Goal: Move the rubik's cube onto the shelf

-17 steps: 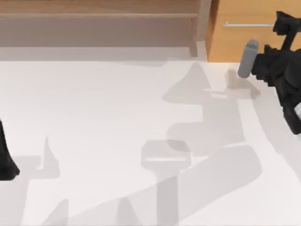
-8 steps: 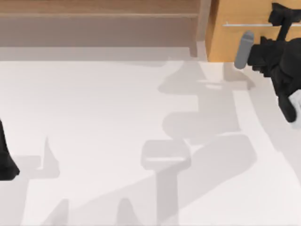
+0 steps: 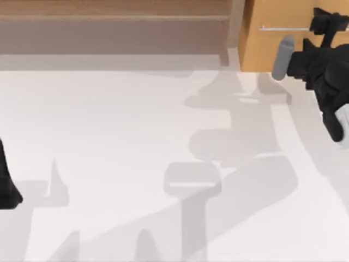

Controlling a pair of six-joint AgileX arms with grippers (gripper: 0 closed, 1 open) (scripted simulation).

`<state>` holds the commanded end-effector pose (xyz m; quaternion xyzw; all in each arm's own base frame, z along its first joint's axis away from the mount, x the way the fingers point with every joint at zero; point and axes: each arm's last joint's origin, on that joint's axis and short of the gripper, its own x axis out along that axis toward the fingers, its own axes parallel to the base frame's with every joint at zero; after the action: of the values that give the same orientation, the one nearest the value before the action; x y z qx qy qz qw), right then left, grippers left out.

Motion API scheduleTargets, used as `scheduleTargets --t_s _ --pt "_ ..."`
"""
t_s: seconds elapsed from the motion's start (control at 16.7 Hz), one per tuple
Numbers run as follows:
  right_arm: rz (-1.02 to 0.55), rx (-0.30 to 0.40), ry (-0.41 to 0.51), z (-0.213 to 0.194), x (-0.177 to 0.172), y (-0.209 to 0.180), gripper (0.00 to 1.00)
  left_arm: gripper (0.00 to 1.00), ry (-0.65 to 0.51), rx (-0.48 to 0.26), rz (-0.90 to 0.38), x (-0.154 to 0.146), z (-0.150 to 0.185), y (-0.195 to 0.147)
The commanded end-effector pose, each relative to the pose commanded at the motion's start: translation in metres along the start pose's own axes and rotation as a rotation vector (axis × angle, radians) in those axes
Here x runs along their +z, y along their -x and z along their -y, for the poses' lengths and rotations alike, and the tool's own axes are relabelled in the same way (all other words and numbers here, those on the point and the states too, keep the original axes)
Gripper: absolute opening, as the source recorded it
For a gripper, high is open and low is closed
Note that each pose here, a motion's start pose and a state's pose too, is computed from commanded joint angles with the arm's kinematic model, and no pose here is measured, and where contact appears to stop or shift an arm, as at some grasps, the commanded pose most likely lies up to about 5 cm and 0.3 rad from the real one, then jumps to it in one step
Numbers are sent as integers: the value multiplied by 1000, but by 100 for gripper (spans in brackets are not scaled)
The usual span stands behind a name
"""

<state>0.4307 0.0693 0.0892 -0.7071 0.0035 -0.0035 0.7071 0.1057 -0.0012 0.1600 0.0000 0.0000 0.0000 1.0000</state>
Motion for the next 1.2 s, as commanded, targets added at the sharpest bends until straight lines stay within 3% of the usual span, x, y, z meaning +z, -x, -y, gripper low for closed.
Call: scheduleTargets --t_s 0.48,1.2 --pt "0 0 0 0 0 0 2 100 0 0 0 0 0 0" --pt "2 3 -3 0 1 8 0 100 0 0 0 0 0 0"
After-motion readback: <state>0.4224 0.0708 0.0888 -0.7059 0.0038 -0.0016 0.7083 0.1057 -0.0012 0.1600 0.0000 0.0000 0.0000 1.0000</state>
